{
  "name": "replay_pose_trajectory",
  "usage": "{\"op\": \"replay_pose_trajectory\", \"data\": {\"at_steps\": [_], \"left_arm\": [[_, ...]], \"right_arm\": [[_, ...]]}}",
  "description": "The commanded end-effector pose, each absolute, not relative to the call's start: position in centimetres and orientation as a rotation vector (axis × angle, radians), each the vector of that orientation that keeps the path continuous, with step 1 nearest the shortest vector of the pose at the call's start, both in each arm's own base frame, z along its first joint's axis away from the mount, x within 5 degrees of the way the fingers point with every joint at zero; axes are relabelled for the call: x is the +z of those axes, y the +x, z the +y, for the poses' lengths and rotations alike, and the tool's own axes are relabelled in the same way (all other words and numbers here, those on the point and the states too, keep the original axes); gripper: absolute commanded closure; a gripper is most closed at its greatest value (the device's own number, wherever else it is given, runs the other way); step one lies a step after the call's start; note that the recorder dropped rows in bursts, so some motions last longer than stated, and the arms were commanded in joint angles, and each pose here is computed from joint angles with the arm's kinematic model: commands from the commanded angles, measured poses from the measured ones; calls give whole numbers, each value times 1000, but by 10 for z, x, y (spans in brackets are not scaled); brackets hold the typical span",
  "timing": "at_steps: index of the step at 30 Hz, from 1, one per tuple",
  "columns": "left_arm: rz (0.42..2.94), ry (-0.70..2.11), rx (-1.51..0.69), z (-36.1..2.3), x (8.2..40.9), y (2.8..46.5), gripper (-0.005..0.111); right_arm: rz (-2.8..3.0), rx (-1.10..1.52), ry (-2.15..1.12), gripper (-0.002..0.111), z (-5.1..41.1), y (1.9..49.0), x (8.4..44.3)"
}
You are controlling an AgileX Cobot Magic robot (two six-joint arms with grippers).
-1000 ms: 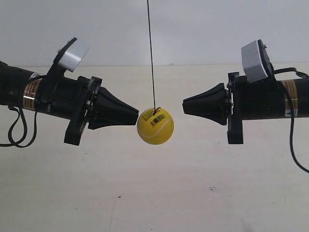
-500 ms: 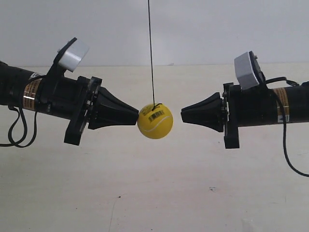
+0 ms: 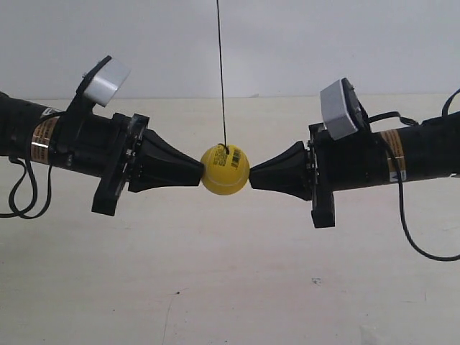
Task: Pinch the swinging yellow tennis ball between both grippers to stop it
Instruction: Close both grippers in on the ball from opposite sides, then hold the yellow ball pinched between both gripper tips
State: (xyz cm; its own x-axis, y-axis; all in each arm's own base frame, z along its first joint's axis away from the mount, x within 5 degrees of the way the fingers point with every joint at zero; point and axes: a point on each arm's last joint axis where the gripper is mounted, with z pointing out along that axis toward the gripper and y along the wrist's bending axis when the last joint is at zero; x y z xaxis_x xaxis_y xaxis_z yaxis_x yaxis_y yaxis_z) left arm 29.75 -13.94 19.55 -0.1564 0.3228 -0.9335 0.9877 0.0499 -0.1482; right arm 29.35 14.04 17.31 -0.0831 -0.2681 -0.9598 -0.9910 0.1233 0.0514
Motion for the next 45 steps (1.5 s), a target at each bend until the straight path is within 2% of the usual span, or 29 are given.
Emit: {"op": "replay_pose_trajectory", "data": {"at_steps": [1, 45], "left_arm": [[1575, 1352, -1139, -142, 197, 297, 102], [1567, 1338, -1137, -142, 198, 298, 102]], "right_arm": [[1453, 1076, -1298, 108, 151, 291, 181], [1464, 1064, -1288, 108, 150, 292, 180]]}}
